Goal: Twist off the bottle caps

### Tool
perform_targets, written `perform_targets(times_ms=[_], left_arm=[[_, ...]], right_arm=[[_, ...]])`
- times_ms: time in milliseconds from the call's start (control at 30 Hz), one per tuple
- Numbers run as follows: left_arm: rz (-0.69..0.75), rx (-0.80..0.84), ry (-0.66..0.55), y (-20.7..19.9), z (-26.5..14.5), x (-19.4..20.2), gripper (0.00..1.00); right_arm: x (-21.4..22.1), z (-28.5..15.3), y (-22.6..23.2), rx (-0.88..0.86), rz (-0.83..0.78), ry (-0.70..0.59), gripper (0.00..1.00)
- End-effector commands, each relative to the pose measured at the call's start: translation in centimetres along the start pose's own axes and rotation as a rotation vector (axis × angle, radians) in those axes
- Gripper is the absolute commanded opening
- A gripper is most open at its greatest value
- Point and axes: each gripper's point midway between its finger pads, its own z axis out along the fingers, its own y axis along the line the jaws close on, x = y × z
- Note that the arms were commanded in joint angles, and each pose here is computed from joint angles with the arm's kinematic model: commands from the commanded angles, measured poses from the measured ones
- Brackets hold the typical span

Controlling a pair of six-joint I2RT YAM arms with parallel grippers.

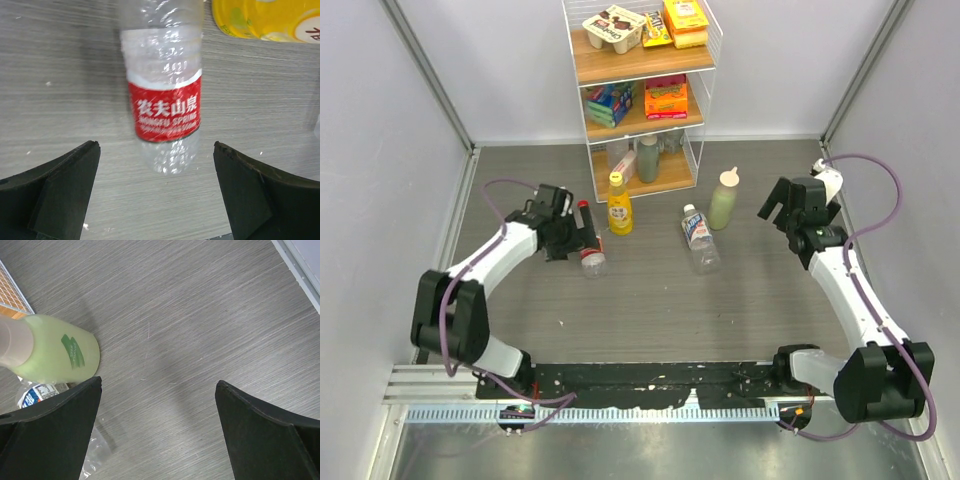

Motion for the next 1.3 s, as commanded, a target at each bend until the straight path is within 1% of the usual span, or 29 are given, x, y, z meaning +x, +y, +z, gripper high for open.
perform_targets(times_ms=[0,100,200,233,267,367,433,500,567,633,733,800,900,1067,1200,1233,1267], left_arm=[[0.035,-0.038,0.023,-0.9,2.4,-0.7,1.0],[0.044,-0.052,0.038,-1.2,4.1,-0.6,0.96],[0.056,-0.108,0.033,-0.8,4.9,-0.5,0.88],[0.065,-0.127,0.026,-0.6,5.0,-0.5,0.86],[0.07,-0.136,0.026,-0.4,5.1,-0.3,0.84],[0.084,-0.137,0.038,-0.1,5.6,0.7,0.75],[0.088,-0.128,0.048,0.1,5.9,1.3,0.61],[0.091,-0.131,0.05,0.5,5.9,1.7,0.49],[0.104,-0.133,0.027,0.6,5.4,1.4,0.43],[0.126,-0.135,-0.002,0.5,4.4,0.7,0.42],[0.152,-0.141,-0.065,0.2,1.7,-0.8,0.41],[0.163,-0.125,-0.124,-0.3,-0.6,-1.9,0.41],[0.168,-0.069,-0.234,-1.3,-4.7,-3.4,0.41],[0.235,0.154,-0.377,-5.0,-11.7,-4.3,0.42],[0.324,0.366,-0.394,-8.3,-15.9,-3.3,0.43],[0.347,0.422,-0.396,-9.2,-17.0,-3.0,0.42],[0.37,0.472,-0.395,-10.0,-17.9,-2.6,0.42]], right_arm=[[-2.2,-0.5,1.0,-0.008,0.008,0.0,1.0],[-1.8,-0.1,1.4,-0.021,-0.007,0.034,1.0],[-1.1,0.1,1.9,-0.055,0.003,0.043,1.0],[-1.4,0.1,2.3,-0.075,0.018,0.024,1.0],[-0.8,0.1,2.1,-0.077,0.02,0.031,1.0],[-0.9,-0.8,3.1,-0.179,0.053,-0.033,1.0],[-1.3,-1.6,3.9,-0.243,0.067,-0.058,1.0],[-1.3,-2.0,4.2,-0.248,0.068,-0.028,1.0],[-1.0,-1.9,4.4,-0.243,0.048,0.02,1.0],[-0.9,-1.7,4.9,-0.245,0.029,0.064,1.0],[-1.0,-2.2,5.8,-0.29,0.01,0.1,1.0],[-2.0,-2.8,6.7,-0.33,0.014,0.091,1.0],[-3.9,-4.7,8.7,-0.435,0.027,0.069,1.0],[-6.7,-8.6,12.5,-0.629,0.033,0.034,1.0],[-7.4,-12.2,16.6,-0.773,0.008,0.027,1.0],[-6.7,-13.6,18.3,-0.83,-0.013,0.042,1.0],[-7.1,-14.7,19.5,-0.876,-0.008,0.032,1.0]])
